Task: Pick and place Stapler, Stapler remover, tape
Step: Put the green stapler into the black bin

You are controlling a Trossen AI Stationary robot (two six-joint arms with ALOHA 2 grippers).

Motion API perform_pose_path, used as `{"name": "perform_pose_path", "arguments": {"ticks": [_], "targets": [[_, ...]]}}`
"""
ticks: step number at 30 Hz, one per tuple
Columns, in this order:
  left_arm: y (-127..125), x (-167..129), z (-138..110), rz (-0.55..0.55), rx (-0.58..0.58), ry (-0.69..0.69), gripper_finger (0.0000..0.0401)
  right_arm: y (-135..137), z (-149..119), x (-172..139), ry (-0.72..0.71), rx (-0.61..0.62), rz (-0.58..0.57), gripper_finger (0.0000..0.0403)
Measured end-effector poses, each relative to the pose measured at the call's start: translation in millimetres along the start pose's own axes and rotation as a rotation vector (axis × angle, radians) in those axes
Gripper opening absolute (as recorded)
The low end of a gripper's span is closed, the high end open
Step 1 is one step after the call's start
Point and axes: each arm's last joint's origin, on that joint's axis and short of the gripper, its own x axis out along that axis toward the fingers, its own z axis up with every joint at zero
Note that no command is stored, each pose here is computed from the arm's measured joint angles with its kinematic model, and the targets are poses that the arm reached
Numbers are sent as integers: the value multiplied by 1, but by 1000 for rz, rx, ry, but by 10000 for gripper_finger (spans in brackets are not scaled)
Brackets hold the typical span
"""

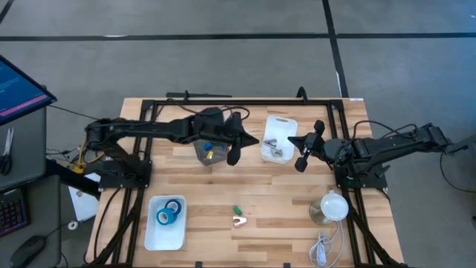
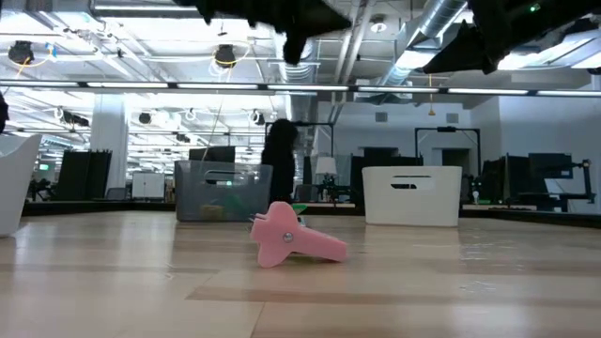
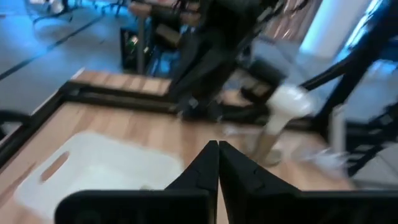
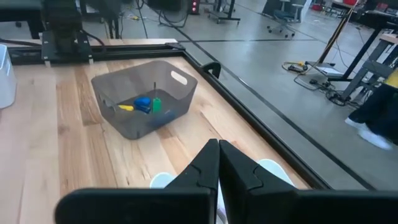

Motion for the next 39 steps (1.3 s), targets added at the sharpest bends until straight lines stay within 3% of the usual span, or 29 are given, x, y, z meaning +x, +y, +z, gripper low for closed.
{"name": "perform_pose_path", "arguments": {"ticks": [8,17,26,39], "targets": [[-41,-42,33,-96,-56,-108,2,0,1,0,-5,7,0,0],[-61,-75,35,-19,-162,-22,2,0,2,0,-19,20,0,0],[-73,-78,32,-50,-172,7,2,0,6,0,-49,26,-8,0],[-67,-77,30,-23,-201,30,2,-1,6,0,-54,22,-52,0]]}}
